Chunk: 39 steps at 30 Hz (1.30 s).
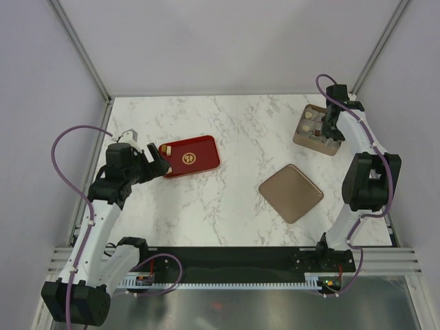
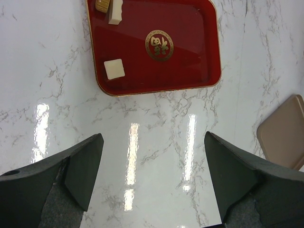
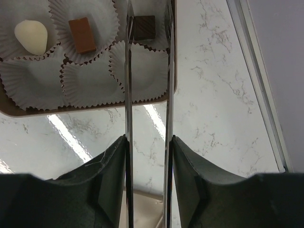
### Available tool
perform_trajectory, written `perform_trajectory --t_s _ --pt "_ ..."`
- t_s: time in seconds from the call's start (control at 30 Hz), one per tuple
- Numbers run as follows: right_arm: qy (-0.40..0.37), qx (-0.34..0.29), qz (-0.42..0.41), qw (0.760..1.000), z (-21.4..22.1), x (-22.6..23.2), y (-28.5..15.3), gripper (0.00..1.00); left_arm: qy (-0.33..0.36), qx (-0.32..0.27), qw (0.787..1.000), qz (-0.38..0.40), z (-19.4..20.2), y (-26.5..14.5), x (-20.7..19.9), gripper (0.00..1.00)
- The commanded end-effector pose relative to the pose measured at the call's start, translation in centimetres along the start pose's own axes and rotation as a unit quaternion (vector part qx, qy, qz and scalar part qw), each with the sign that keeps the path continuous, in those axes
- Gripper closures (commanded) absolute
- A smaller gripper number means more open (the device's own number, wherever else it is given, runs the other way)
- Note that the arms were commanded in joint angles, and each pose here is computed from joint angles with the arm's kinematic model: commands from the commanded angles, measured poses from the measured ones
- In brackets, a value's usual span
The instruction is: Pack the chocolate
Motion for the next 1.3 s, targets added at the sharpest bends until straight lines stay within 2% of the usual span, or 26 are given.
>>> perform_trajectory --t_s 0.0,0.3,0.47,0.57,0.67,0.7,0.83,0.97,1.27 --pt "0.015 -0.041 0.009 0.999 -2.0 -0.2 -0.8 0.51 0.013 -0.022 1.000 0.005 -1.3 -0.4 -0.4 0.05" --pt "0.007 -0.079 -0.044 0.996 -3.4 2.1 -4.6 0.52 0.017 -0.018 1.000 0.013 -1.2 -0.2 -0.5 0.05" --pt "-0.052 -0.082 -0.107 0.990 -1.4 7.6 -6.9 0.52 0.021 -0.020 0.999 0.016 -1.4 -0.4 -0.6 0.05" --pt "-0.095 -0.091 -0.170 0.977 0.7 12.1 -9.6 0.52 0.022 -0.034 0.999 0.013 -1.6 -0.8 -0.5 0.05" --pt "-0.137 -0.098 -0.247 0.954 3.8 16.5 -12.5 0.52 0.022 -0.053 0.998 0.017 -1.9 -1.5 -0.7 0.05" --pt "-0.159 -0.099 -0.288 0.939 5.4 18.7 -13.8 0.51 0.023 -0.059 0.998 0.022 -1.9 -1.8 -0.8 0.05" --pt "-0.199 -0.092 -0.362 0.906 8.8 22.6 -16.4 0.51 0.024 -0.071 0.997 0.034 -2.1 -2.2 -1.1 0.05" --pt "-0.225 -0.078 -0.407 0.882 11.9 25.3 -18.2 0.51 0.026 -0.086 0.995 0.035 -2.3 -2.8 -1.2 0.05" --pt "-0.277 -0.030 -0.515 0.811 20.0 29.8 -22.8 0.51 0.022 -0.131 0.991 0.010 -2.8 -4.3 -0.6 0.05"
Point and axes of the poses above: each gripper's point midway between its finger pads, its own y axis out along the fingers, its own x axis along the line the jaws close on, z = x × y, the point moved 6 cm from there along -y, back along the fingers, and after that the axes turned 7 degrees about y, right-handed, at the moved point
